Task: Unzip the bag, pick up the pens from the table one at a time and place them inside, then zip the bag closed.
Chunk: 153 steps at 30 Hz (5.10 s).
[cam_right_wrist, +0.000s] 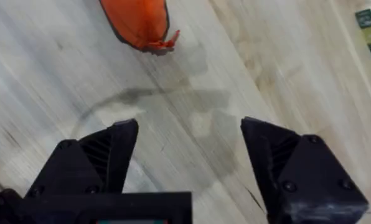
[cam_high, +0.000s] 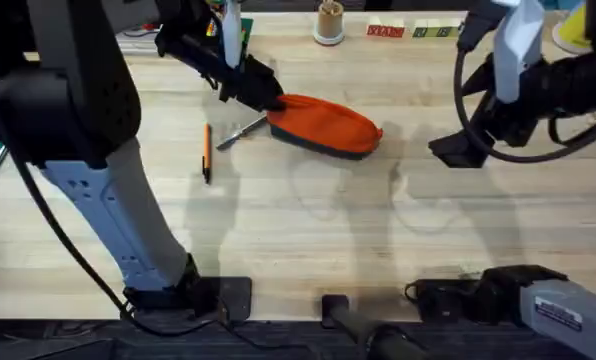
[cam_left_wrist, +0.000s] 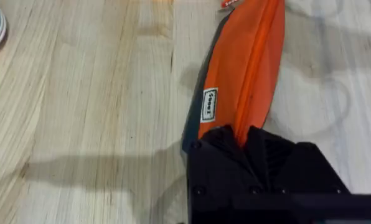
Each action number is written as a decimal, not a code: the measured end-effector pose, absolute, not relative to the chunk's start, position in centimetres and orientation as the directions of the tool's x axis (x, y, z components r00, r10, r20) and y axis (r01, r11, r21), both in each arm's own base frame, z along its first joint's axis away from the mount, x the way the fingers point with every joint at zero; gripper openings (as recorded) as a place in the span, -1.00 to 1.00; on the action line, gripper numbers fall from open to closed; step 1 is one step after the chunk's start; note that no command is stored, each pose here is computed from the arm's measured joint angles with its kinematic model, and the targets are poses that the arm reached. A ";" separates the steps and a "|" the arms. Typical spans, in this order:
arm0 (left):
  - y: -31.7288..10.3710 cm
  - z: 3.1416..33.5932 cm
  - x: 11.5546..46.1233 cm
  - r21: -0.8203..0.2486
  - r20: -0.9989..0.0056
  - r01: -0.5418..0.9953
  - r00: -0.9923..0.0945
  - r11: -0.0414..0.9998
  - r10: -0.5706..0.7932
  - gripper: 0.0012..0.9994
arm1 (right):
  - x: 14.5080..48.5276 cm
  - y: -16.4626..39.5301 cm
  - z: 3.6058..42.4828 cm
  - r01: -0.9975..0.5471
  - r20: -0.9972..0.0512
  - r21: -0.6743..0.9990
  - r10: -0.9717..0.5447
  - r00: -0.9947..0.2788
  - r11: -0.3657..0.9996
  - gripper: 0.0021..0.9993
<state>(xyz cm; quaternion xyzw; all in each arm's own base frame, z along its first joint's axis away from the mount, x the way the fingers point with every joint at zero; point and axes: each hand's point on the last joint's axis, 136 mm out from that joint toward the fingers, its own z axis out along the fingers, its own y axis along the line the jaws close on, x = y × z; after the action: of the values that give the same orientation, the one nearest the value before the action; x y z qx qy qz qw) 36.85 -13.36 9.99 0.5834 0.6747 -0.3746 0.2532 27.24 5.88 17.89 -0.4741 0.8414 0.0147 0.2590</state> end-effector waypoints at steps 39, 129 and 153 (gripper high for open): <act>-13.4 10.0 36.8 -0.210 -0.779 0.977 -0.191 0.039 0.597 -0.92 | 29.5 7.4 13.9 -0.870 -0.618 0.076 -0.662 -0.425 0.488 0.99; -13.4 10.0 36.9 -0.208 -0.779 0.977 -0.189 0.039 0.597 -0.92 | 33.2 12.6 6.6 -0.974 -0.664 0.037 -0.723 -0.192 0.224 0.11; -13.3 10.0 36.9 -0.207 -0.780 0.977 -0.190 0.040 0.596 -0.92 | 32.7 11.4 5.9 -0.967 -0.602 0.061 -0.764 -0.234 0.248 -0.94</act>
<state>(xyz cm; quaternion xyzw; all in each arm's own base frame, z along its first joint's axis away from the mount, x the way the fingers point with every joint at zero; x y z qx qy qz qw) 36.93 -13.33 9.99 0.5831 0.6747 -0.3739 0.2549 32.68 11.44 5.95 -0.5733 0.7547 0.2177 0.2332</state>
